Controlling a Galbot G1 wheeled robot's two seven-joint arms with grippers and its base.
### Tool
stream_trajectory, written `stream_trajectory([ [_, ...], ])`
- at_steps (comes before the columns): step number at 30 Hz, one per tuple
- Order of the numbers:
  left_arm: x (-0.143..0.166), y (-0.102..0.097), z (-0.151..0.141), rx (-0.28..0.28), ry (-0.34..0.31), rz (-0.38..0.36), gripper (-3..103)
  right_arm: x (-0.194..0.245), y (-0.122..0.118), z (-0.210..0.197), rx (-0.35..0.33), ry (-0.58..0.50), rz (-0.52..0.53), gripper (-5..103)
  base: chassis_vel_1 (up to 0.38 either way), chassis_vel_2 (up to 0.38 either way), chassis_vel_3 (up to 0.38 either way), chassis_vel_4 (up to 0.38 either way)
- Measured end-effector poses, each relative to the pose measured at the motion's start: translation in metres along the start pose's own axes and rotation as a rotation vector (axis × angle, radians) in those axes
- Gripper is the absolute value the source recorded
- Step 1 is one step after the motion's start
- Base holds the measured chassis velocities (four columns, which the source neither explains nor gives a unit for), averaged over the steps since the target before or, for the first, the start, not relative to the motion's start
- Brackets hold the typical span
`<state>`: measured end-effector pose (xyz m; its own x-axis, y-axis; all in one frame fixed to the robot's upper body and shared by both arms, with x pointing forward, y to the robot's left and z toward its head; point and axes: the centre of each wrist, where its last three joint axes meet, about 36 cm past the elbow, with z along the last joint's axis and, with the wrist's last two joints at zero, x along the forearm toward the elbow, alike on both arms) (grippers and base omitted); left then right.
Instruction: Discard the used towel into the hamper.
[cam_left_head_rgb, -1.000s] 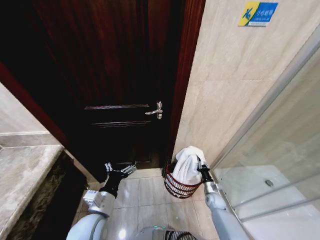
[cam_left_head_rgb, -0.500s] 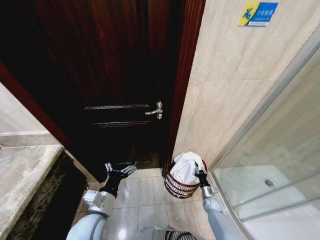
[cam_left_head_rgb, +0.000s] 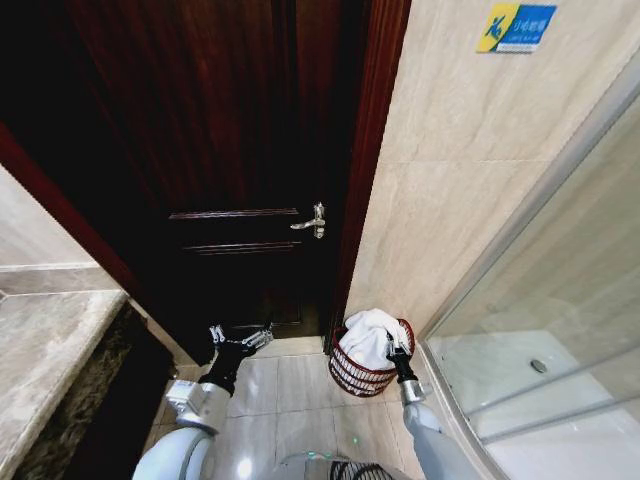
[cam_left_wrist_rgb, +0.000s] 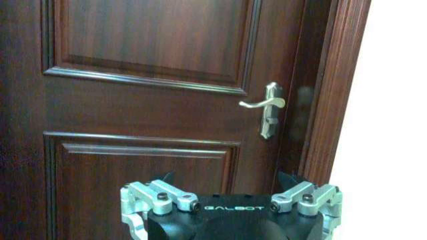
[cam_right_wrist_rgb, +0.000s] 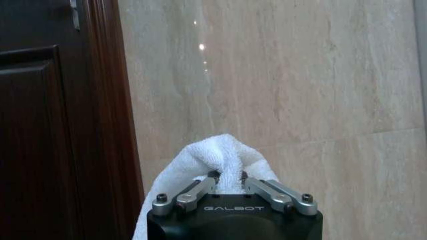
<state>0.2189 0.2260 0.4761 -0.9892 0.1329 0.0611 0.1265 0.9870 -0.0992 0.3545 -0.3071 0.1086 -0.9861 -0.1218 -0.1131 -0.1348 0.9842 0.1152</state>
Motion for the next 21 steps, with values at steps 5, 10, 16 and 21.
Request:
stream_trajectory([
  [5,0.0,0.0,0.0,0.0,0.0,0.0,100,0.004,0.001,-0.001,0.002,-0.001,0.003,8,-0.013,0.02,0.013,-0.01],
  [10,0.0,0.0,0.0,0.0,0.0,0.0,100,0.008,-0.002,0.0,0.005,0.003,0.011,8,-0.084,0.075,0.082,-0.08],
  [16,0.0,0.0,0.0,0.0,0.0,0.0,100,0.01,-0.004,0.0,0.002,0.001,0.019,8,-0.108,0.087,0.096,-0.092],
  [21,0.0,0.0,0.0,0.0,0.0,0.0,100,0.023,-0.001,0.007,0.009,0.07,0.001,8,-0.036,0.046,0.028,-0.019],
])
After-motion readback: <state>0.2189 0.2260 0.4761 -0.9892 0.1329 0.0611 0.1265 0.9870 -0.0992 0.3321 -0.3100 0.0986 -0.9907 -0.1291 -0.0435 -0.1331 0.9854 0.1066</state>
